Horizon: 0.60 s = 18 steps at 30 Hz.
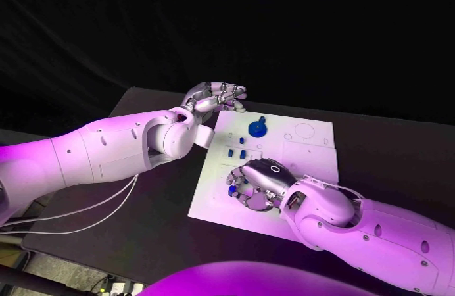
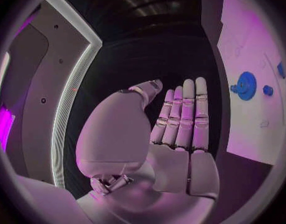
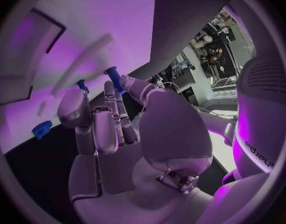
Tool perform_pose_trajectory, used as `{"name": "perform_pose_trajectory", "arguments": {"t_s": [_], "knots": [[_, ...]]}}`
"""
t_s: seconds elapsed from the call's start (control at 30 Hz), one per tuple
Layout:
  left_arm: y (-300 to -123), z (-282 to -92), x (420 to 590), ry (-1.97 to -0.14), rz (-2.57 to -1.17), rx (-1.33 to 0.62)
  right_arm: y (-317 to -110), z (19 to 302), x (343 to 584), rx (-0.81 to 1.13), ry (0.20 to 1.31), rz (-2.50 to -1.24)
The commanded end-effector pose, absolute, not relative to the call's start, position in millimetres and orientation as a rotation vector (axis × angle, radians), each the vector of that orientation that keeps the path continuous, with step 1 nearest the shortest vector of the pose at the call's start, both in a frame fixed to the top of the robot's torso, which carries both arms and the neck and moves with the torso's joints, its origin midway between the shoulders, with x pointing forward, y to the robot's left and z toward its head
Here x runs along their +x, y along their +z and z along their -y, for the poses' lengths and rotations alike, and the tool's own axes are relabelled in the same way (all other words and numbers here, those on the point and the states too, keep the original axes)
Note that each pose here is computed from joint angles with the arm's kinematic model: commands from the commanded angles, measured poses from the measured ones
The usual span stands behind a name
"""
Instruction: Assemble the parts on the task board
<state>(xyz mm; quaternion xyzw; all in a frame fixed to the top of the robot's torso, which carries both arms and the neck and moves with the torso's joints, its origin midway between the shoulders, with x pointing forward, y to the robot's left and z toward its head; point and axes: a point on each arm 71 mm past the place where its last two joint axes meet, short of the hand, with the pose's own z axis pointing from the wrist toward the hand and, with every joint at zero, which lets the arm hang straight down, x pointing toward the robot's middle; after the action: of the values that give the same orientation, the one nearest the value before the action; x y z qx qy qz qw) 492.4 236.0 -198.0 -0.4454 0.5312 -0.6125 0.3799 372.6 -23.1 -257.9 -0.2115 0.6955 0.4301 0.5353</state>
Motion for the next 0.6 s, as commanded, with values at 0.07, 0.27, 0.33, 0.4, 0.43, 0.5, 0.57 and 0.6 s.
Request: {"name": "perform_pose_trajectory", "arguments": {"t_s": [0.07, 0.27, 0.33, 0.4, 0.43, 0.5, 0.57, 0.6], "knots": [[-196.6, -233.9, 492.0, -1.579, -1.357, -1.127, -260.0, 22.0, 369.2, -0.525, 1.049, -1.681], [-196.6, -233.6, 492.1, -1.582, -1.358, -1.126, -257.6, 25.3, 371.1, -0.477, 1.055, -1.65], [-196.7, -233.6, 492.1, -1.583, -1.358, -1.126, -255.9, 26.7, 371.6, -0.457, 1.058, -1.632], [-196.7, -233.6, 492.2, -1.583, -1.358, -1.126, -254.0, 28.2, 371.7, -0.436, 1.062, -1.613], [-196.7, -233.6, 492.3, -1.583, -1.358, -1.126, -252.4, 29.7, 371.3, -0.422, 1.066, -1.6], [-196.8, -233.9, 492.3, -1.583, -1.358, -1.126, -249.4, 32.8, 370.3, -0.401, 1.073, -1.578], [-196.9, -234.3, 492.4, -1.582, -1.358, -1.126, -244.4, 38.4, 369.6, -0.374, 1.084, -1.553], [-196.9, -234.5, 492.4, -1.582, -1.358, -1.126, -241.9, 41.3, 369.6, -0.362, 1.089, -1.545]]}}
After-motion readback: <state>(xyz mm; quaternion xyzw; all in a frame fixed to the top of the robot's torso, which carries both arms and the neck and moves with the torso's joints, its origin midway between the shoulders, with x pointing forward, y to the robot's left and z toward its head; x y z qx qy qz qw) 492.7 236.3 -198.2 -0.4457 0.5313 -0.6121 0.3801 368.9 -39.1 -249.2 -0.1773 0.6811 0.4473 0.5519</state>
